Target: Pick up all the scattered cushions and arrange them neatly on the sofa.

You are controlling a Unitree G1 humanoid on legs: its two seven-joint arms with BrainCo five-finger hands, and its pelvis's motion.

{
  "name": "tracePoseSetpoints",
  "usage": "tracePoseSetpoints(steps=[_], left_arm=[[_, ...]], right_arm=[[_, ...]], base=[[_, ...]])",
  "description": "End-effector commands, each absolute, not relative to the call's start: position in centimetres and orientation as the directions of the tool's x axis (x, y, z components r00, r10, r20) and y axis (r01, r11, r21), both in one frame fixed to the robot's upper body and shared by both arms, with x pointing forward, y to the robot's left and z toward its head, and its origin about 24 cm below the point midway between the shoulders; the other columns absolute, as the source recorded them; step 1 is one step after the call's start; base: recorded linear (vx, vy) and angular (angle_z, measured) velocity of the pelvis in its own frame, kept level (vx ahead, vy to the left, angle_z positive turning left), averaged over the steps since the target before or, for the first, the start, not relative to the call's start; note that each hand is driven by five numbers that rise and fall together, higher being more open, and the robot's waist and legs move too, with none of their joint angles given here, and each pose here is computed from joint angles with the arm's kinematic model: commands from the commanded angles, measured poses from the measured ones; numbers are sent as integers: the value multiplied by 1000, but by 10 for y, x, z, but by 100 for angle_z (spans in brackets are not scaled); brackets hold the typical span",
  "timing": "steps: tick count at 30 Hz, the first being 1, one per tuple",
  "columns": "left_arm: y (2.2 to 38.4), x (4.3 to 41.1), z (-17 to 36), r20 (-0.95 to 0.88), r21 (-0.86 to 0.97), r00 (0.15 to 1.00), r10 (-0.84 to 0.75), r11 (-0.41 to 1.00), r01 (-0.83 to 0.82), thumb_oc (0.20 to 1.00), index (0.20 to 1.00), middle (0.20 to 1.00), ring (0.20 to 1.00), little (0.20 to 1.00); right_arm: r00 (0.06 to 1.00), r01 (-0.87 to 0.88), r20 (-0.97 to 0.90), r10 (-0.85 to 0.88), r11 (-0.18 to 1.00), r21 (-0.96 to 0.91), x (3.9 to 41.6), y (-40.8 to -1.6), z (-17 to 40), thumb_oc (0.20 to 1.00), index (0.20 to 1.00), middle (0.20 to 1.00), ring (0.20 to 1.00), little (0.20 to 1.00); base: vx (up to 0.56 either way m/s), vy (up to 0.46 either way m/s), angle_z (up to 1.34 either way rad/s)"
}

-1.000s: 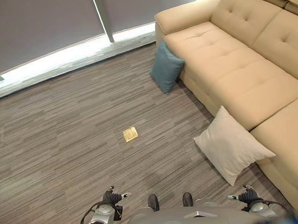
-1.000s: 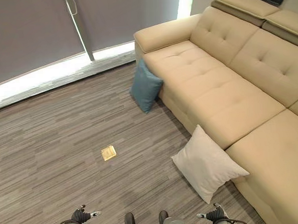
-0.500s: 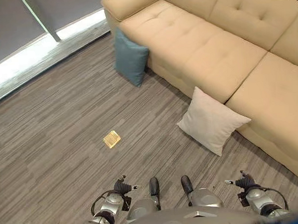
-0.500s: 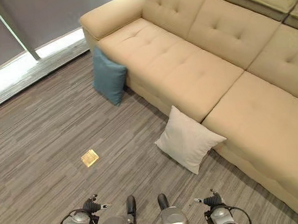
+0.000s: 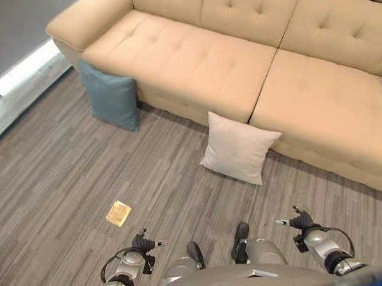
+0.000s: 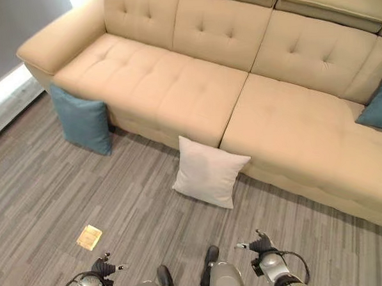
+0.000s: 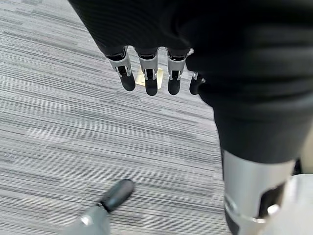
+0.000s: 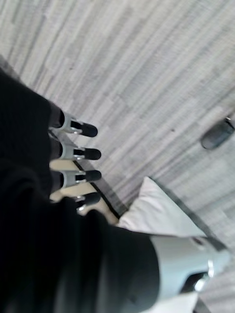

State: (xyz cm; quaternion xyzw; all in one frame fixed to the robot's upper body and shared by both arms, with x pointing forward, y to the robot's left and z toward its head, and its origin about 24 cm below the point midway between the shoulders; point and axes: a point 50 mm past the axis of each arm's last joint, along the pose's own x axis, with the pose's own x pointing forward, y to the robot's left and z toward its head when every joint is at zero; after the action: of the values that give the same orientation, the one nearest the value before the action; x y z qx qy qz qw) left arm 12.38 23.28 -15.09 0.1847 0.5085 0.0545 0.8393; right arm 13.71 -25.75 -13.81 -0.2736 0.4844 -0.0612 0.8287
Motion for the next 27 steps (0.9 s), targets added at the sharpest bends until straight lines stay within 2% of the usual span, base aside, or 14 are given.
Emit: tracePoseSetpoints(steps=[1,4,10,16,19,27], left_arm=[[227,140,-147,-819,365,518,247,921,139,1000,1000,1000,1000,1000],[217,147,-146,-815,348,539,213,923,162,1000,1000,1000,1000,1000],[221,131,-152,-847,349,482,225,919,184,1000,1000,1000,1000,1000],[229,129,-151,-847,368,475,239,909,198,1000,1000,1000,1000,1000],[241,132,-147,-831,406,484,276,894,188,1000,1000,1000,1000,1000],[235,123,-152,-851,386,460,253,895,222,1000,1000,1000,1000,1000]], right_arm=[[523,-139,-754,-397,833,-535,142,-261,-136,1000,1000,1000,1000,1000],[505,-123,-758,-412,835,-536,138,-265,-137,1000,1000,1000,1000,1000],[503,-146,-767,-397,836,-529,137,-263,-138,1000,1000,1000,1000,1000],[509,-162,-774,-378,840,-517,139,-258,-139,1000,1000,1000,1000,1000],[556,-180,-753,-351,834,-522,155,-251,-134,1000,1000,1000,1000,1000],[539,-195,-759,-365,822,-535,146,-257,-136,1000,1000,1000,1000,1000]], base=[[94,-115,1],[175,7,-31],[149,91,-66],[93,135,-25],[94,190,-33],[139,-73,-14]])
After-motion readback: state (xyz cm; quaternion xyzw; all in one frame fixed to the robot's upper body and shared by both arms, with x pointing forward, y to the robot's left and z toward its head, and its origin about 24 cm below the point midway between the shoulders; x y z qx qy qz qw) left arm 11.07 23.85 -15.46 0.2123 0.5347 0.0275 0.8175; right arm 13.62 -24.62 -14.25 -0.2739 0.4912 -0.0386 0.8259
